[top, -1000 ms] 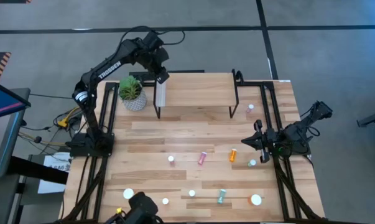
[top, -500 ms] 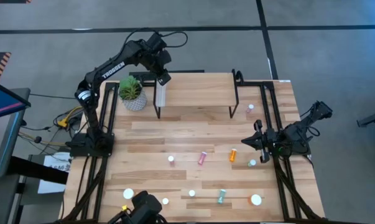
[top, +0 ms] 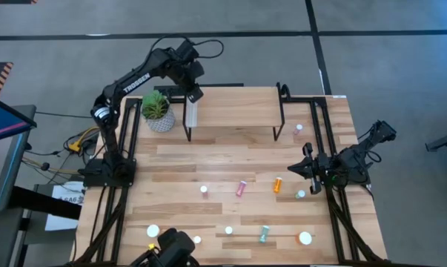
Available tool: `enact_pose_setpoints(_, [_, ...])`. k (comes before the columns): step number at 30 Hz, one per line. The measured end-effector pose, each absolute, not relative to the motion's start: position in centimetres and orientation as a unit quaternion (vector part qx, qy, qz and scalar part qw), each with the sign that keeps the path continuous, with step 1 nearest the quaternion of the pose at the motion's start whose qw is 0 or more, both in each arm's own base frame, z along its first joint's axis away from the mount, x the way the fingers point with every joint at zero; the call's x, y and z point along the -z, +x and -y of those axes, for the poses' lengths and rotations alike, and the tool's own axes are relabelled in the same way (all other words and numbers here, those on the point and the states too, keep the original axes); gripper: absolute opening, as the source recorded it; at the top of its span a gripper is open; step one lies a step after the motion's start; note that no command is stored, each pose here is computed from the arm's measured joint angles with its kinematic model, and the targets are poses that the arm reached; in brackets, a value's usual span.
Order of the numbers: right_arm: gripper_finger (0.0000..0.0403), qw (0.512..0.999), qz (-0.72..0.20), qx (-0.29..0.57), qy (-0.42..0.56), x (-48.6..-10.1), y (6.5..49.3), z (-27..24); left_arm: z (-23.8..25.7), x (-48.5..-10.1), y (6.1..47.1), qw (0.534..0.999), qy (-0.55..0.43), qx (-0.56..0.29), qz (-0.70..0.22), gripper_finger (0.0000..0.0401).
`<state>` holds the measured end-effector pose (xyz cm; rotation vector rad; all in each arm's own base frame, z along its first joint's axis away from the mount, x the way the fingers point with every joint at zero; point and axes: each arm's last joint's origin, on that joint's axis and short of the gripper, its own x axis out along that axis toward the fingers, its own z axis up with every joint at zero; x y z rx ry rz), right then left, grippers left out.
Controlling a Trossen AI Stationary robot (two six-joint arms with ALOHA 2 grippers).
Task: Pick and place medicine bottles onto shelf by color
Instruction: Put the top left small orange pill bottle on the shelf
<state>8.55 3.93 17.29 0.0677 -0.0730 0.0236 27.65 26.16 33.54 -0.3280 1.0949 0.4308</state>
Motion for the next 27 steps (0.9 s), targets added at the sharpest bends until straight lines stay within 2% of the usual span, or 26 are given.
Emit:
enact_pose_setpoints(10, [0.0027, 0.999, 0.036, -0.012, 0.034, -17.27, 8.55, -3.93, -26.21, -33.18, 27.97, 0.819, -0.15, -0.195, -0.518, 0.0113])
enact_pose_setpoints(27, [0.0027, 0.999, 0.036, -0.012, 0.034, -17.28, 8.55, -3.93, -26.13, -33.15, 27.96, 0.818, -0.149, -0.194, -0.521, 0.0157])
